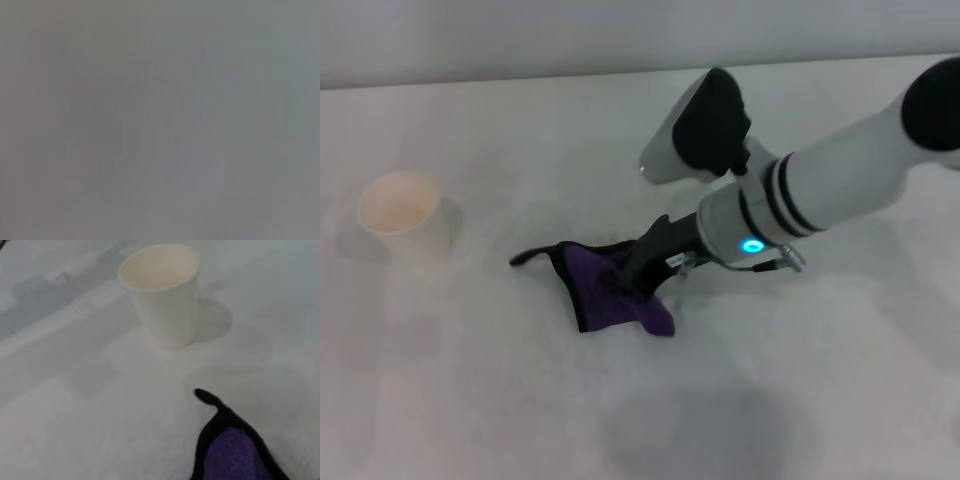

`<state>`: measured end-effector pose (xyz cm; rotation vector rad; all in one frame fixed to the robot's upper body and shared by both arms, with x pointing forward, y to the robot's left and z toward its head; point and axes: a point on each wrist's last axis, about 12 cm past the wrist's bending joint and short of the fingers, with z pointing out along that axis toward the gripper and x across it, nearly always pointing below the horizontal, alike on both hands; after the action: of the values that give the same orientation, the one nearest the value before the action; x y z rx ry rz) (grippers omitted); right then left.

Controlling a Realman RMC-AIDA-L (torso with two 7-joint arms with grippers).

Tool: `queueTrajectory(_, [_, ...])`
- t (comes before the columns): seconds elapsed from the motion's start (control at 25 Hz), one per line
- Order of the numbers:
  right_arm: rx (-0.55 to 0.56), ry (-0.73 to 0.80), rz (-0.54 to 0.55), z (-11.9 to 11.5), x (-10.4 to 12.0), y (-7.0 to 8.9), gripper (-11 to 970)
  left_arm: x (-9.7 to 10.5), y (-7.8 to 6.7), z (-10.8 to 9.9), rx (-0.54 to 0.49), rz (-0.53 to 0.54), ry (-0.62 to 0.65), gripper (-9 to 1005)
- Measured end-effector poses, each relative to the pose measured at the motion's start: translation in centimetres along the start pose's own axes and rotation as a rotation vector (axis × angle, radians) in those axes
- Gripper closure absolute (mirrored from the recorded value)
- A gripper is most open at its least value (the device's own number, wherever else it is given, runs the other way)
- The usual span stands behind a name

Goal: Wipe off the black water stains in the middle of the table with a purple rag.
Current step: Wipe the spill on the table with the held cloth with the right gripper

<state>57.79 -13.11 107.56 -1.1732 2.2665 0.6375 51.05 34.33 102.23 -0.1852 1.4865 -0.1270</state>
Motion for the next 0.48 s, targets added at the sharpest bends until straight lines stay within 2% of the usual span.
queueTrajectory(0.32, [0.031, -0.017, -0.027, 1.7, 0.5, 0.9, 864, 0.0, -0.1, 0.1, 0.003, -0.002, 0.002, 105])
queueTrajectory(0.48, [-0.015, -0.037, -0.016, 2.0, 0.2, 1.6, 864, 0.0, -0.3, 0.2, 0.011, -0.003, 0.002, 105])
